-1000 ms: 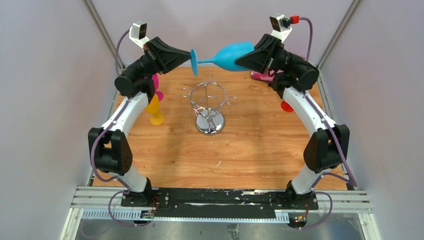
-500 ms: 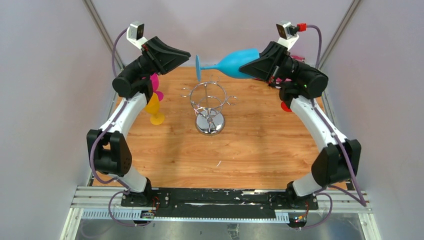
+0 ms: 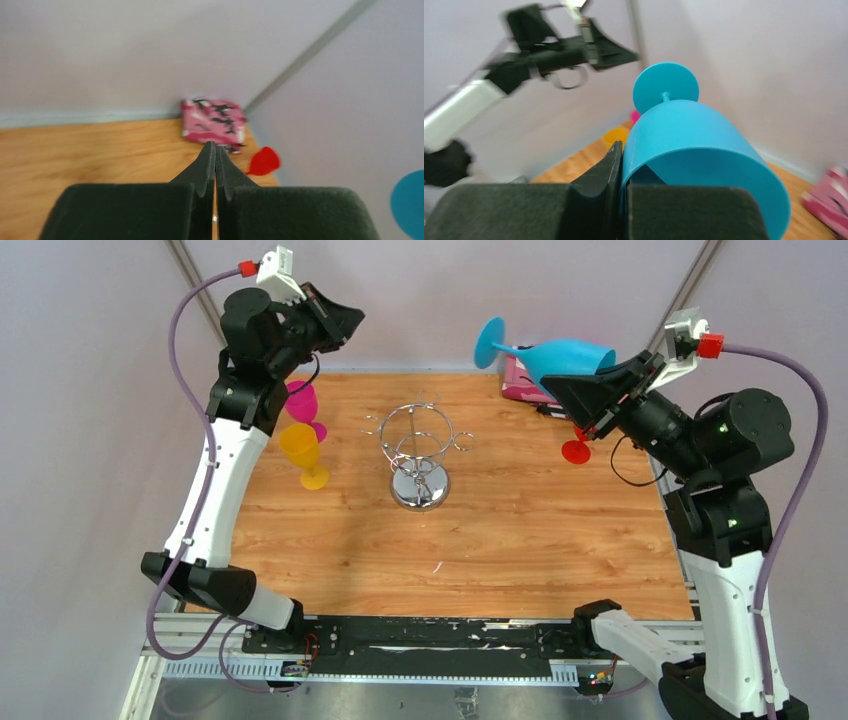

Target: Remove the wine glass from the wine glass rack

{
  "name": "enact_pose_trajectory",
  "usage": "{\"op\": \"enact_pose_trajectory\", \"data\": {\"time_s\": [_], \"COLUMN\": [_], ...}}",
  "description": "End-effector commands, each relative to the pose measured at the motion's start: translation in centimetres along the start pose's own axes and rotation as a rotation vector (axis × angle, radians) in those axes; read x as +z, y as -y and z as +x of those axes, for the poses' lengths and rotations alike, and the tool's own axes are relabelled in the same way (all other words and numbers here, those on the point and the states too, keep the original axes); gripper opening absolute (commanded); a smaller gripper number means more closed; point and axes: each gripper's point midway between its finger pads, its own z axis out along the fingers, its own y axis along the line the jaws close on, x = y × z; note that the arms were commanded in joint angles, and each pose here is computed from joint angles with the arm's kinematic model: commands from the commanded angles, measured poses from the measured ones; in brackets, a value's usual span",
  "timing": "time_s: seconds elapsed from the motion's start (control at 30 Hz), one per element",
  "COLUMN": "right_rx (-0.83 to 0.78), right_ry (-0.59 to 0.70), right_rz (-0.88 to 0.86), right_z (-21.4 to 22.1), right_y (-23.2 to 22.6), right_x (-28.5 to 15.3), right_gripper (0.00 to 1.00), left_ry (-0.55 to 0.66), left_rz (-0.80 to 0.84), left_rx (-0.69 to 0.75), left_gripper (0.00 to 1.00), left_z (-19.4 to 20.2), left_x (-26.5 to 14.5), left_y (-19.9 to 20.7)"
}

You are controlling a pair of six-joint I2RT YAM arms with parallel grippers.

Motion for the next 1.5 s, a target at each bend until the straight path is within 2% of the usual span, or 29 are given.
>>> {"op": "enact_pose_trajectory", "data": {"time_s": [0.0,0.13,0.23,0.47,0.67,0.93,1.13,1.27,1.47], "right_rx": [-0.077,-0.095,-0.081,0.011,0.063,0.055,0.089,0.156,0.213], "right_ry": [-0.318,-0.485,-0.595,-0.750,-0.843,-0.933,-1.092,-1.125,-1.098], "right_rz": [0.522,0.809,0.912,0.925,0.953,1.034,1.064,0.983,0.834], "right_z": [7.5,11.0,14.3,21.0,24.7,26.6,29.4,31.4,32.3], "right_y": [10.2,15.5,17.7,18.2,18.0,18.6,18.8,18.4,18.1], "right_x": [-4.3,-7.7,-9.3,-11.3,-13.3,-15.8,-17.5,-16.3,-12.2], "right_gripper": [0.00,0.00,0.00,0.00,0.00,0.00,0.00,0.00,0.00], "left_ry": [-0.226,-0.289,-0.311,-0.299,-0.300,-0.314,-0.244,-0.219,-0.233], "left_rz": [-0.723,-0.870,-0.914,-0.913,-0.779,-0.726,-0.750,-0.700,-0.680], "left_rx": [0.291,0.335,0.358,0.408,0.367,0.356,0.379,0.358,0.350], "left_gripper": [0.00,0.00,0.00,0.00,0.00,0.00,0.00,0.00,0.00], "left_z": [5.1,8.0,9.8,9.7,10.8,11.4,9.4,8.9,9.6], "left_x": [-7.0,-10.0,-11.9,-14.7,-13.7,-14.4,-16.5,-17.0,-17.1], "left_y": [-11.5,-13.7,-14.0,-13.6,-12.0,-11.1,-10.3,-9.0,-8.8]}}
